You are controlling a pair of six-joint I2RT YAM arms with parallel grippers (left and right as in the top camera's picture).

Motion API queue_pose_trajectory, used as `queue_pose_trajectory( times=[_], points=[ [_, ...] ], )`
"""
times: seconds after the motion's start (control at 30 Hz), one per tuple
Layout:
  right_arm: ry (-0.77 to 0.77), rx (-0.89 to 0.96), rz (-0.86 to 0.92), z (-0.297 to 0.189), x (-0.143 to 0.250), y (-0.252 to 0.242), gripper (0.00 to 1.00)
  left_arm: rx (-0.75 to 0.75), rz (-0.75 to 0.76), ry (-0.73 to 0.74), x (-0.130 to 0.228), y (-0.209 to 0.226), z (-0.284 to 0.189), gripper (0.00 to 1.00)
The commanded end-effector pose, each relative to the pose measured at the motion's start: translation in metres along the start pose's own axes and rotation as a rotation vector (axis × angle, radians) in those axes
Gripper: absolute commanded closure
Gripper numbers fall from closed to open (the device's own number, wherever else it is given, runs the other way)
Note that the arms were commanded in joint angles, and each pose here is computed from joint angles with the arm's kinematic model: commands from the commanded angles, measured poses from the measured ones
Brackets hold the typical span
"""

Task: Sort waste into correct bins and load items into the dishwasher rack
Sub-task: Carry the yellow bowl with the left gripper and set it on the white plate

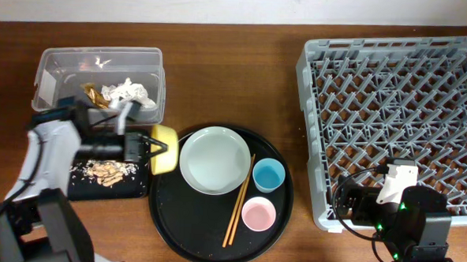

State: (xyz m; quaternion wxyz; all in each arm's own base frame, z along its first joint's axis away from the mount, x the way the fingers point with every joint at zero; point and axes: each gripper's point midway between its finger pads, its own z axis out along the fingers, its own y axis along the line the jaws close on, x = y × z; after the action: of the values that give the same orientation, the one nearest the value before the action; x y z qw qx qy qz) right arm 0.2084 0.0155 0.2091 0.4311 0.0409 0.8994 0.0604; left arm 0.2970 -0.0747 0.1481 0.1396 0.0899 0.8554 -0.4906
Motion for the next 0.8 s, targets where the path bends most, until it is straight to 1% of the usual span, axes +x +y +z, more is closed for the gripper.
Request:
queue_pose_trajectory(
  times=[0.0, 0.07, 0.1, 0.17, 0.33, 0.4, 0.43, 0.47, 0.5, 0.53, 0.57, 0.6, 0.7, 0.77],
  points=[
    [-0.022, -0.009, -0.004, -0.005, -0.007, 0.003, 0.02, -0.170, 0.001, 0.145, 0.008, 0.006, 0.032, 1.00],
    [-0.022, -0.009, -0.004, -0.005, -0.007, 0.003, 0.02, -0.200, 0.108, 0.191, 0.006, 0.000, 0.056, 1.00],
    [-0.022, -0.009, -0.004, -0.005, -0.007, 0.003, 0.02, -0.229, 0.129, 0.205, 0.005, 0.000, 0.066, 1.00],
    [-0.022, -0.009, -0.004, -0.005, -0.007, 0.003, 0.02, -0.338, 0.185, 0.244, 0.005, 0.003, 0.087, 1.00],
    [-0.022, -0.009, -0.004, -0.005, -0.007, 0.003, 0.02, -0.466, 0.305, 0.288, 0.008, -0.005, 0.121, 1.00],
    [-0.021, -0.009, -0.004, -0.005, -0.007, 0.003, 0.02, -0.463, 0.350, 0.301, 0.011, -0.012, 0.132, 0.99],
    [-0.021, -0.010, -0.004, -0.005, -0.006, 0.003, 0.02, -0.460, 0.359, 0.301, 0.011, -0.014, 0.134, 0.95],
    [-0.019, -0.009, -0.004, -0.005, -0.006, 0.003, 0.02, -0.455, 0.372, 0.298, 0.011, -0.016, 0.137, 0.75],
    [-0.018, -0.009, -0.004, -0.005, -0.006, 0.003, 0.02, -0.455, 0.372, 0.296, 0.010, -0.016, 0.137, 0.69],
    [-0.017, -0.009, -0.004, -0.005, -0.006, 0.003, 0.02, -0.455, 0.372, 0.297, 0.010, -0.016, 0.137, 0.60],
    [-0.017, -0.009, -0.004, -0.005, -0.006, 0.003, 0.02, -0.459, 0.338, 0.287, 0.010, -0.017, 0.136, 0.54],
    [-0.017, -0.009, -0.004, -0.005, -0.006, 0.003, 0.02, -0.462, 0.314, 0.274, 0.008, -0.019, 0.135, 0.49],
    [-0.018, -0.009, -0.004, -0.005, -0.006, 0.003, 0.02, -0.428, 0.345, 0.233, -0.002, -0.040, 0.130, 0.45],
    [-0.018, -0.009, -0.004, -0.005, -0.006, 0.003, 0.02, -0.398, 0.382, 0.208, -0.007, -0.055, 0.131, 0.45]
  ],
)
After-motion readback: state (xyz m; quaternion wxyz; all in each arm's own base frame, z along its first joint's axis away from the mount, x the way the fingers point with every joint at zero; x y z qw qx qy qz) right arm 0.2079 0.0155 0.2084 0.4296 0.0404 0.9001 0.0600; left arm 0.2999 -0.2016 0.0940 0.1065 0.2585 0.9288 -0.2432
